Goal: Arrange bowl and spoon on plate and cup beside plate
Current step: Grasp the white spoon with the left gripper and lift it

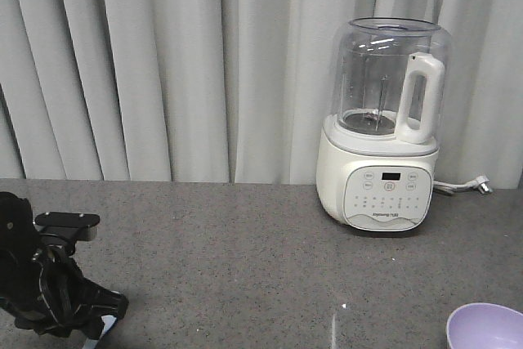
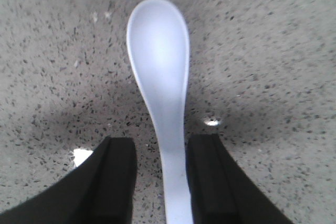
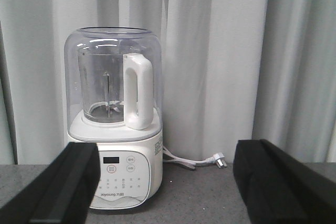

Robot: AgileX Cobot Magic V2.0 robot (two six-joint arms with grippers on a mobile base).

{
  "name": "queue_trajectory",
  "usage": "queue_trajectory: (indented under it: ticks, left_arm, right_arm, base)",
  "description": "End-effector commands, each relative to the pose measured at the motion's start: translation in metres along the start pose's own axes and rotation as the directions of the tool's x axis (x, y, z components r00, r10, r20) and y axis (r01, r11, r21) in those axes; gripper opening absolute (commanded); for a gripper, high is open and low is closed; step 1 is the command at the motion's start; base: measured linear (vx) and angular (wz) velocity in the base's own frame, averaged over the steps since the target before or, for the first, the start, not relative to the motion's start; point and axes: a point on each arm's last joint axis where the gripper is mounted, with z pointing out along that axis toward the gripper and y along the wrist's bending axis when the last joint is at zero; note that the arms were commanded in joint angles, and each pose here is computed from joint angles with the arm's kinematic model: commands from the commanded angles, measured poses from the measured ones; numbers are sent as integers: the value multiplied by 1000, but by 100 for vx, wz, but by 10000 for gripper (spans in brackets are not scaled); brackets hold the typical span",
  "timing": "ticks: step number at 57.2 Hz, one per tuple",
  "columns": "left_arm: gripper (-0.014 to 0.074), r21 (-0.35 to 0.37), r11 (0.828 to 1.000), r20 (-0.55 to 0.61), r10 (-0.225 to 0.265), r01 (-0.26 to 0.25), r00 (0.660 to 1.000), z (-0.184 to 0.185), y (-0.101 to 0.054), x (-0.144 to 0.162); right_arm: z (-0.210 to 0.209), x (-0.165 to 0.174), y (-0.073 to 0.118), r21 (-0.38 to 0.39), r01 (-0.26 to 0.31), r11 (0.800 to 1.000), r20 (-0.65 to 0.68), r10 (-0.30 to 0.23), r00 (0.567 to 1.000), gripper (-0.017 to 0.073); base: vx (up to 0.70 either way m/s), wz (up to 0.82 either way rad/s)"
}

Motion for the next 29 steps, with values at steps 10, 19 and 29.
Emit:
queue_trajectory:
  ticks: [10, 19, 29]
  left_arm:
    - [362, 21, 999, 106, 27, -29, 994, -17, -15, -10]
    - [366, 6, 999, 101, 37, -37, 994, -17, -13, -9]
    - [414, -1, 999, 99, 40, -40, 994, -17, -13, -9]
  right_arm:
    - [-2, -18, 1, -10, 10, 1000, 113, -8, 994, 567]
    - [-2, -18, 2, -12, 11, 1000, 113, -9, 994, 567]
    - [-2, -18, 2, -12, 11, 1000, 112, -9, 994, 567]
  base:
    - [0, 0]
    - [0, 0]
    - [0, 0]
